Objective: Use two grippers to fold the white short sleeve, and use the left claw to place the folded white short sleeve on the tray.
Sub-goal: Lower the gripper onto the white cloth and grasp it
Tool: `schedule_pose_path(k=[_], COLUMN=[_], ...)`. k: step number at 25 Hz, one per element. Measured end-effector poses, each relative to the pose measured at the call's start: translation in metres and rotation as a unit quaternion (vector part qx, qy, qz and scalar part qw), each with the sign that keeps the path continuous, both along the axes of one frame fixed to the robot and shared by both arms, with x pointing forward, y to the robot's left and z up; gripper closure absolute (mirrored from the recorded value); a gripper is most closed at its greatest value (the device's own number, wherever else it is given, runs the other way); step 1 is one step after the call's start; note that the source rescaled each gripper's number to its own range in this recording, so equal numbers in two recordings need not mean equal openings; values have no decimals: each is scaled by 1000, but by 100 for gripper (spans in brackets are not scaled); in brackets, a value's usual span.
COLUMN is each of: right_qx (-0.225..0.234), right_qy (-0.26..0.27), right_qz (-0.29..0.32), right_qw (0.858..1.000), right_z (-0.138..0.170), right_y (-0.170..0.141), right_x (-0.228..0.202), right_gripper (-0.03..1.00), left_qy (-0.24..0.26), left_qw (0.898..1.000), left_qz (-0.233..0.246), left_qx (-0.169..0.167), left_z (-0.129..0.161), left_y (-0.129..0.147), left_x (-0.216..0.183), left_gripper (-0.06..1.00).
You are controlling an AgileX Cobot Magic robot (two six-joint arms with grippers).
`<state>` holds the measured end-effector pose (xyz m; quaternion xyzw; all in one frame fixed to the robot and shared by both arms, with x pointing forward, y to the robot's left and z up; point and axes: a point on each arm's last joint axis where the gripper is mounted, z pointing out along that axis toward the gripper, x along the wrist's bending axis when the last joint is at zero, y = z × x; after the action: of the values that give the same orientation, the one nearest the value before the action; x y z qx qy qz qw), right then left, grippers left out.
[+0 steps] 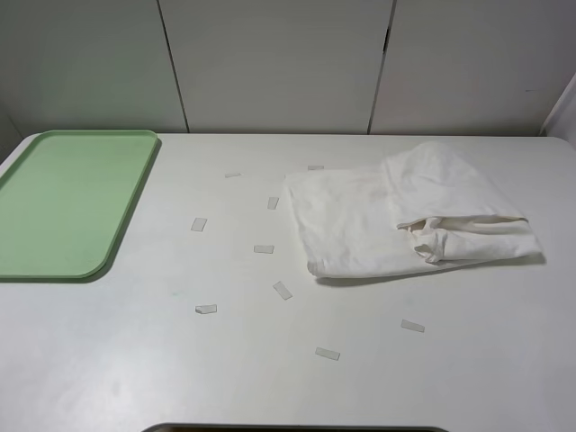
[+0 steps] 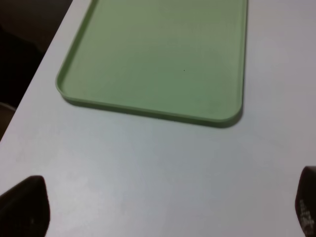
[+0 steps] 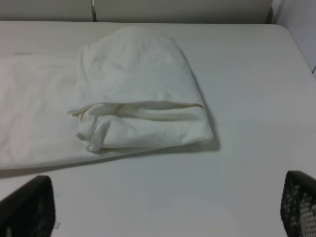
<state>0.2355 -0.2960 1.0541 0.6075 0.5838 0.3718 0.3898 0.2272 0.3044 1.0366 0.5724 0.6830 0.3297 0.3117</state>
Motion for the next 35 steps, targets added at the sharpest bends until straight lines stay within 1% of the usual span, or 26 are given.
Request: schedule_pose_path(k=[30, 32, 35], right_qx=[0, 0, 0], right_qy=[-1, -1, -1], right_qz=[0, 0, 0], right_qw=[1000, 1000, 1000], right_z=[0, 0, 0], right_y=[0, 0, 0], right_x=[0, 0, 0], right_gripper=[-3, -3, -3], left_qy=[-3, 14, 58], left_qw=[1000, 1000, 998], left_qz=[0, 0, 1], left_qx=[0, -1, -4], left_z=[1, 5, 15], left_y=[0, 0, 1], left_x=[0, 1, 10], left_gripper=[-5, -5, -5])
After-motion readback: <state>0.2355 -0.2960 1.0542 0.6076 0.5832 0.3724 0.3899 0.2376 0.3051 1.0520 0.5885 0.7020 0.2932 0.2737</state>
